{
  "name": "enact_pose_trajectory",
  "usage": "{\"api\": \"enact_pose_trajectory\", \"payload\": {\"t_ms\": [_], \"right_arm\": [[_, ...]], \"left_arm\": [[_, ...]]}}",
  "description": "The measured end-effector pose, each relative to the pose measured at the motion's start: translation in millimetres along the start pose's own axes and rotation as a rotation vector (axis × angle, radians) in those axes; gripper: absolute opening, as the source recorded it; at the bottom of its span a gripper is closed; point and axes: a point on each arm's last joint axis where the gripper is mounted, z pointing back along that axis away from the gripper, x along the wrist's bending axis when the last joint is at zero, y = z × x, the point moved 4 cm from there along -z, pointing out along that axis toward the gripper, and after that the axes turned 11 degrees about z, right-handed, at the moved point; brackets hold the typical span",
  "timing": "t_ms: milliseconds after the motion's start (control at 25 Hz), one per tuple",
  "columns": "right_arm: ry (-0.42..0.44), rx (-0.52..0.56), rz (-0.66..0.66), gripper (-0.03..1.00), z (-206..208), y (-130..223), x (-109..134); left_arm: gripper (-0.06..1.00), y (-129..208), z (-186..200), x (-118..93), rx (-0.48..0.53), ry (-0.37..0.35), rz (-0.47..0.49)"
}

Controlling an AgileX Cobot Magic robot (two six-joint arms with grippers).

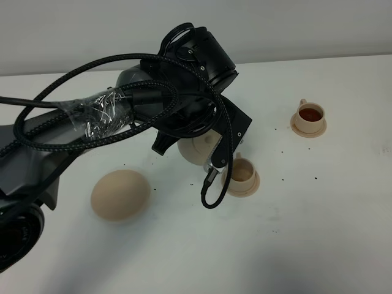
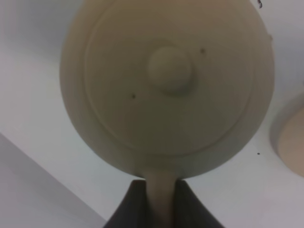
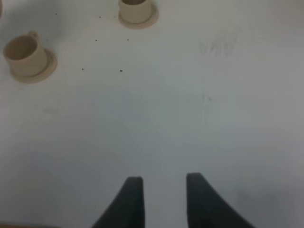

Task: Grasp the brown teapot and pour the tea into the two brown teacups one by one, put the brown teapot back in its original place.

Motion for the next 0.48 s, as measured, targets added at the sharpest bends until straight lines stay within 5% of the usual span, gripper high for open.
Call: {"api": "enact_pose_trajectory", "payload": {"t_ms": [480], "right_arm": [[0.0,0.0,0.0,0.24,0.0,0.0,0.0]], "left_arm": [[0.12,-3.9,-2.2,2.0,-0.006,-0.018,-0.007]]}}
